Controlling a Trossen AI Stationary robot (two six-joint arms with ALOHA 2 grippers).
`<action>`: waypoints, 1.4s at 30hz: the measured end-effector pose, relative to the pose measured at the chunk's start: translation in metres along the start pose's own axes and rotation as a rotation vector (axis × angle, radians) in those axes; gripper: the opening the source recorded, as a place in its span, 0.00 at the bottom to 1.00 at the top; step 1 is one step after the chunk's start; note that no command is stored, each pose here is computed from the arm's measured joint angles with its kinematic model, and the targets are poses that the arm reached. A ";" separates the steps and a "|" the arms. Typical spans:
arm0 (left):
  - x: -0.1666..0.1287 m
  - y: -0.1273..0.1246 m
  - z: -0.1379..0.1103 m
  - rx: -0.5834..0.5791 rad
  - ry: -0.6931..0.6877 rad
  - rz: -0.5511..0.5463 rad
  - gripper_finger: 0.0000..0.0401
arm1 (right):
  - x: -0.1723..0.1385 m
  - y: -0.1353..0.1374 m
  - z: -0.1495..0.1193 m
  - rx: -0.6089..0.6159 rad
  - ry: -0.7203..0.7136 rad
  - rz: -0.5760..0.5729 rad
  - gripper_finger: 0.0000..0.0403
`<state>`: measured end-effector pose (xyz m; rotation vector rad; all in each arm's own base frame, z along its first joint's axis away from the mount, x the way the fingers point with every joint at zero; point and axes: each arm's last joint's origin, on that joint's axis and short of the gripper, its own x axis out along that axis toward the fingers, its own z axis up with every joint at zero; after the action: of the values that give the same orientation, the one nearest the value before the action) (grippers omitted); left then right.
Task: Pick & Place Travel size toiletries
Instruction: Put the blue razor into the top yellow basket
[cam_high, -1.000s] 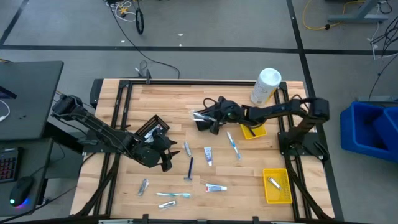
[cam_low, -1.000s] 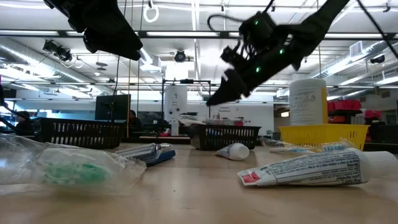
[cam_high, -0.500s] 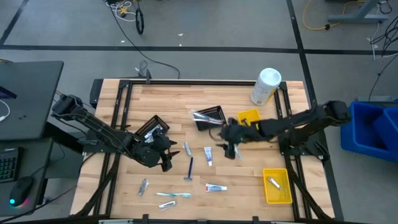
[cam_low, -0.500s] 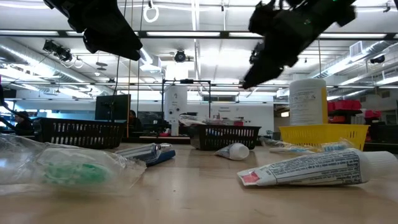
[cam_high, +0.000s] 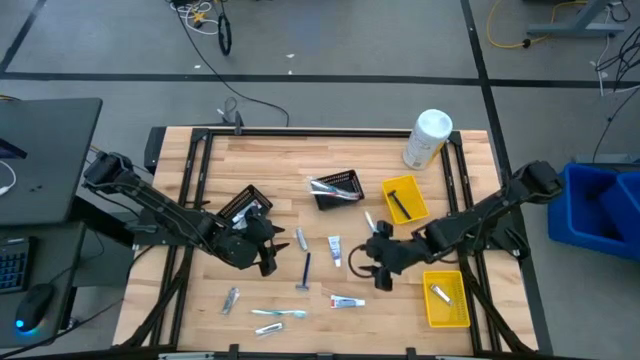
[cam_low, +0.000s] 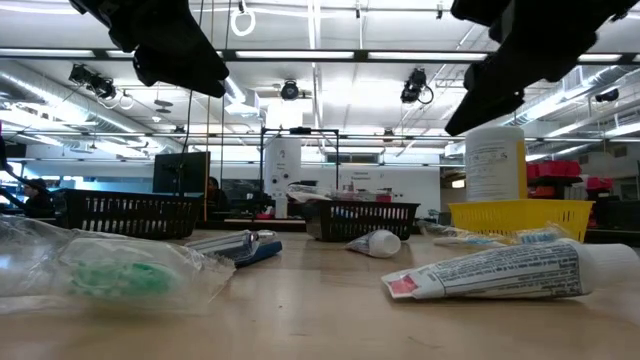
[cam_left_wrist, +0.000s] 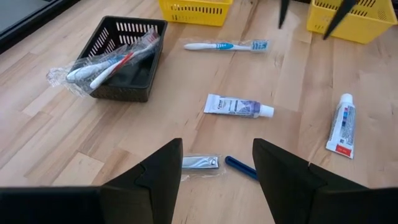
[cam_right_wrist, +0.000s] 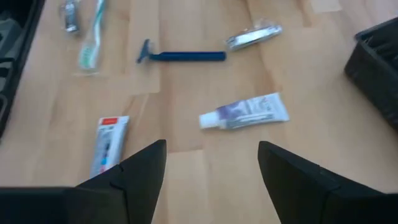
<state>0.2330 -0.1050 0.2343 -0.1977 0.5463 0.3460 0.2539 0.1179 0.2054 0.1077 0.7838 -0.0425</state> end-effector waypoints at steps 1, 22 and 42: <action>0.000 0.000 0.000 -0.014 0.000 0.000 0.51 | 0.000 0.002 -0.001 -0.004 0.002 0.004 0.64; 0.070 -0.049 -0.026 -0.280 0.193 -0.168 0.51 | 0.018 0.009 -0.007 -0.055 0.006 -0.009 0.64; 0.121 -0.074 -0.031 -0.340 0.462 0.181 0.51 | 0.018 0.010 -0.004 -0.033 -0.023 -0.004 0.57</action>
<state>0.3421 -0.1495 0.1497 -0.5673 0.9636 0.5747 0.2643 0.1282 0.1908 0.0741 0.7615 -0.0340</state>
